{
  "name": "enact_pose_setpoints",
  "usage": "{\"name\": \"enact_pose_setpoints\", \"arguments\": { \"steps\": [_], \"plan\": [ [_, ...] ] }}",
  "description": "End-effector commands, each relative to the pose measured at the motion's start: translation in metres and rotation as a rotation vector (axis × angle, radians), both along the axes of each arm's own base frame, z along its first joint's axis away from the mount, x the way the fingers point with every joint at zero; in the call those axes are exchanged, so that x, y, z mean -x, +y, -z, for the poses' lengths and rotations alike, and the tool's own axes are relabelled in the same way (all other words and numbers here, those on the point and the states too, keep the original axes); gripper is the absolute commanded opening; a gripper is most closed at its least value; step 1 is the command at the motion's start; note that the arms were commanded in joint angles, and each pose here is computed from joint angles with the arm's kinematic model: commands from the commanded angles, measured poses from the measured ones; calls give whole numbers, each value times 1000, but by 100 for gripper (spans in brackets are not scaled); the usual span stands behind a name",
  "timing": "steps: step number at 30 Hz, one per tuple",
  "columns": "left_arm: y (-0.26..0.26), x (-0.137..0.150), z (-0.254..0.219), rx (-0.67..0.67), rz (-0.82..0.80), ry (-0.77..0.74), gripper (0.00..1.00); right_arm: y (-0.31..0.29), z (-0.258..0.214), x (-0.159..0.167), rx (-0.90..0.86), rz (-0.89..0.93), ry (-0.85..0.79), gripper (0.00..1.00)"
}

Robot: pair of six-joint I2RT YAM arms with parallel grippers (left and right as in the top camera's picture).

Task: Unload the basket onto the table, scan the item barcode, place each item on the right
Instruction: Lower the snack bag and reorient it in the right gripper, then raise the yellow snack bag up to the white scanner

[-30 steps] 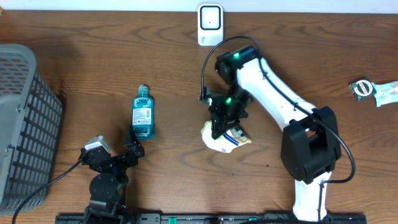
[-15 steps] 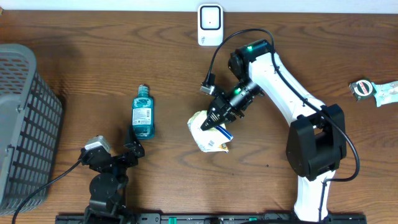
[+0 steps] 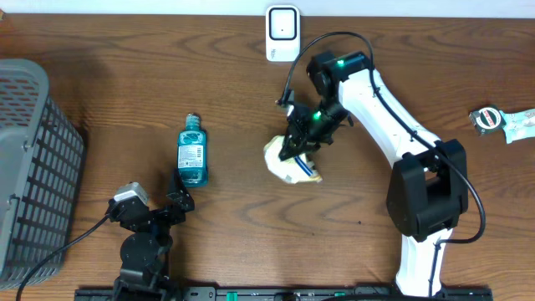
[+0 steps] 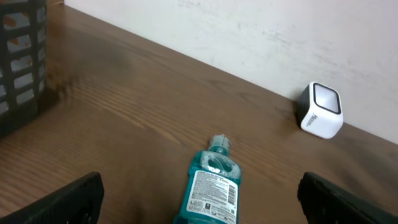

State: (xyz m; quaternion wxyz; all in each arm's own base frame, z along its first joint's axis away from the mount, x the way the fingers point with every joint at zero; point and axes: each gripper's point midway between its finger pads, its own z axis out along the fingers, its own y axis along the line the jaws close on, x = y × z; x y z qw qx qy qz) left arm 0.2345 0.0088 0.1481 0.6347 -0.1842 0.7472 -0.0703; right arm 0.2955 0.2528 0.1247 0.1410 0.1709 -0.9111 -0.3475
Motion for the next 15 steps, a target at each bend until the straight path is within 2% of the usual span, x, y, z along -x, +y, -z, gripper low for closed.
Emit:
{"name": "enact_pose_setpoints", "arguments": {
  "steps": [1,4,10,15],
  "plan": [
    [1,1,13,-3,-8,38,98,-59,2,-45,457,362,-153,1],
    [1,1,13,-3,-8,38,98,-59,-16,-77,431,463,-306,1],
    [1,1,13,-3,-8,38,98,-35,-30,-131,289,491,-521,1],
    [1,1,13,-3,-8,38,98,-50,-33,-169,378,580,-692,1]
  ]
}}
